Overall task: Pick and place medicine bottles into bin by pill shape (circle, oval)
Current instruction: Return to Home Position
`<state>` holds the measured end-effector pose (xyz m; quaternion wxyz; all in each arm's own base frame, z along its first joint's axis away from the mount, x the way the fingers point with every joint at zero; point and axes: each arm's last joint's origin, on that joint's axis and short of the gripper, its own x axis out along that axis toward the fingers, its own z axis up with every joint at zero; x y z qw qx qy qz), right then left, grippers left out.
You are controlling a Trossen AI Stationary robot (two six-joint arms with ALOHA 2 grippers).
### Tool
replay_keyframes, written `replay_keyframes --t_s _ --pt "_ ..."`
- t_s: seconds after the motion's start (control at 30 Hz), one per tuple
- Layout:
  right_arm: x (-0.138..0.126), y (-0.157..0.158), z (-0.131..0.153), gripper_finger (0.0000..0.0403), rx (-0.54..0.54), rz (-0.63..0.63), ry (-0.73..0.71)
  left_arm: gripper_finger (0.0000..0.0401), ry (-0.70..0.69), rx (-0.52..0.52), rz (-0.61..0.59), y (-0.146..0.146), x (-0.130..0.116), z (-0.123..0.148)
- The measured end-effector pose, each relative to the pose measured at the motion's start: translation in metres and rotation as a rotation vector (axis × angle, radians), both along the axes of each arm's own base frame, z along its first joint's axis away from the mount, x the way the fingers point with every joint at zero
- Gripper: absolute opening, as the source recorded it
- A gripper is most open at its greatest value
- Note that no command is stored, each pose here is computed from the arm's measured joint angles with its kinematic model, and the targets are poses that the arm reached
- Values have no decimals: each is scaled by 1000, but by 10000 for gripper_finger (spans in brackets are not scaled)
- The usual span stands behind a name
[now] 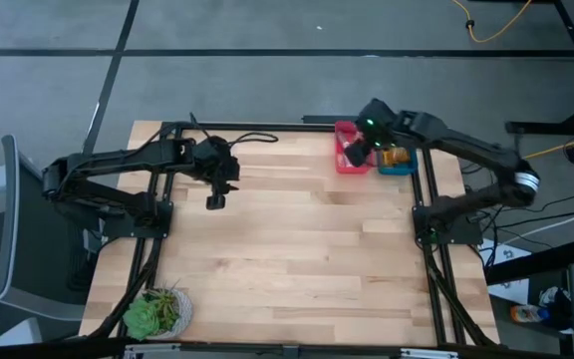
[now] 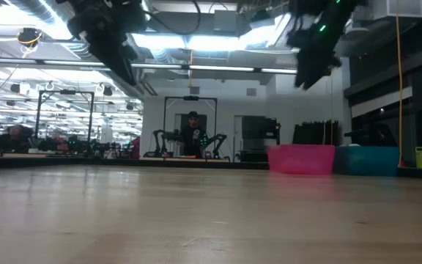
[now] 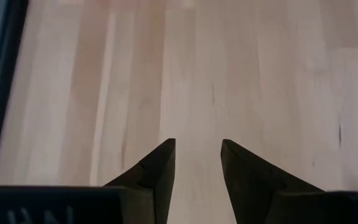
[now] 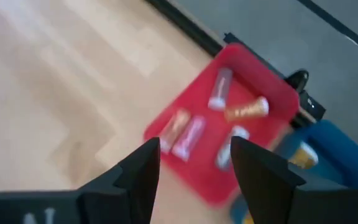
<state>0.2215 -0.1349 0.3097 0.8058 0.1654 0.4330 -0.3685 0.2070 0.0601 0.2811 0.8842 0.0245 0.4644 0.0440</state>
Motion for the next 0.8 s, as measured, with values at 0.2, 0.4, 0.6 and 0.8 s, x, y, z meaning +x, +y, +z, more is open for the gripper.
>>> replay_keyframes --t_s 0.2,0.4,0.6,0.8 --pt "-38 46 24 198 -17 78 -69 124 -5 -29 28 -9 -21 5" --pt "-80 80 9 198 -7 86 -250 124 -263 -52 131 -26 -59 -9" --pt "-97 99 -17 198 21 216 -522 124 -592 -30 174 -37 -78 -31" --pt "-105 108 -39 198 -35 341 -674 124 -753 5 147 -44 -90 -57"
